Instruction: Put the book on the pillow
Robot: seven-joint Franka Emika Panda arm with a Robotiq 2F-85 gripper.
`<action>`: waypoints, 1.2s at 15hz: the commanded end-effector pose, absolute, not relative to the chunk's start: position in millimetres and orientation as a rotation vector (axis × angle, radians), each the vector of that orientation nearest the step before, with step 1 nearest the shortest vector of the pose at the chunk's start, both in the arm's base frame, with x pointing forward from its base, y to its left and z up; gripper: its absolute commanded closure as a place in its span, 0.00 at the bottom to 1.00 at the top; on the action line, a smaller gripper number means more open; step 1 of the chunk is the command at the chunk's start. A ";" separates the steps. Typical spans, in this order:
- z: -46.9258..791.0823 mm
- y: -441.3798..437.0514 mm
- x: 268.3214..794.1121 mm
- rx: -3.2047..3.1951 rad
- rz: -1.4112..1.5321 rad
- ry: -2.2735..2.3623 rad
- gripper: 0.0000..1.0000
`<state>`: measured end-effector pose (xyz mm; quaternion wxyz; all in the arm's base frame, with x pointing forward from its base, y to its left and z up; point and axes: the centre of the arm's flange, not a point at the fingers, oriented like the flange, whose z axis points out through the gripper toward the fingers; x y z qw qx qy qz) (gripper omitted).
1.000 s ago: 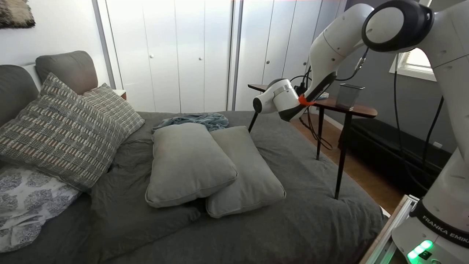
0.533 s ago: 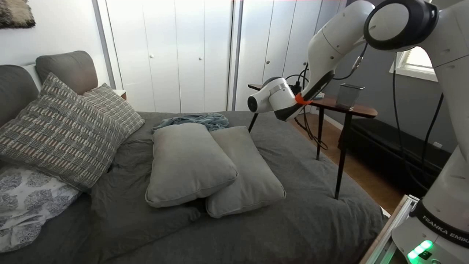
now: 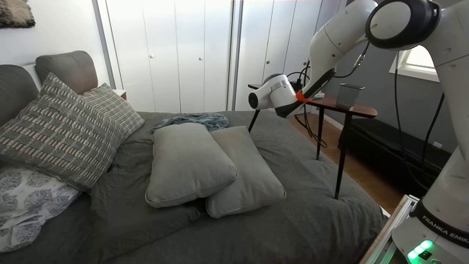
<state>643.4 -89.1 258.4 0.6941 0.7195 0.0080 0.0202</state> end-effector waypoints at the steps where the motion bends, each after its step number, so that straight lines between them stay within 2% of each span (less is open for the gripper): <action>1: 271.0 -112.0 651.8 1.629 0.040 -0.005 0.00; 7: 281.9 -143.4 669.0 1.646 0.011 -0.026 0.00; 8: 282.3 -145.9 670.4 1.649 0.009 -0.023 0.17; 9: 281.6 -146.2 671.9 1.653 0.005 -0.017 0.26; 18: 281.5 -118.6 668.1 1.644 0.019 -0.002 0.89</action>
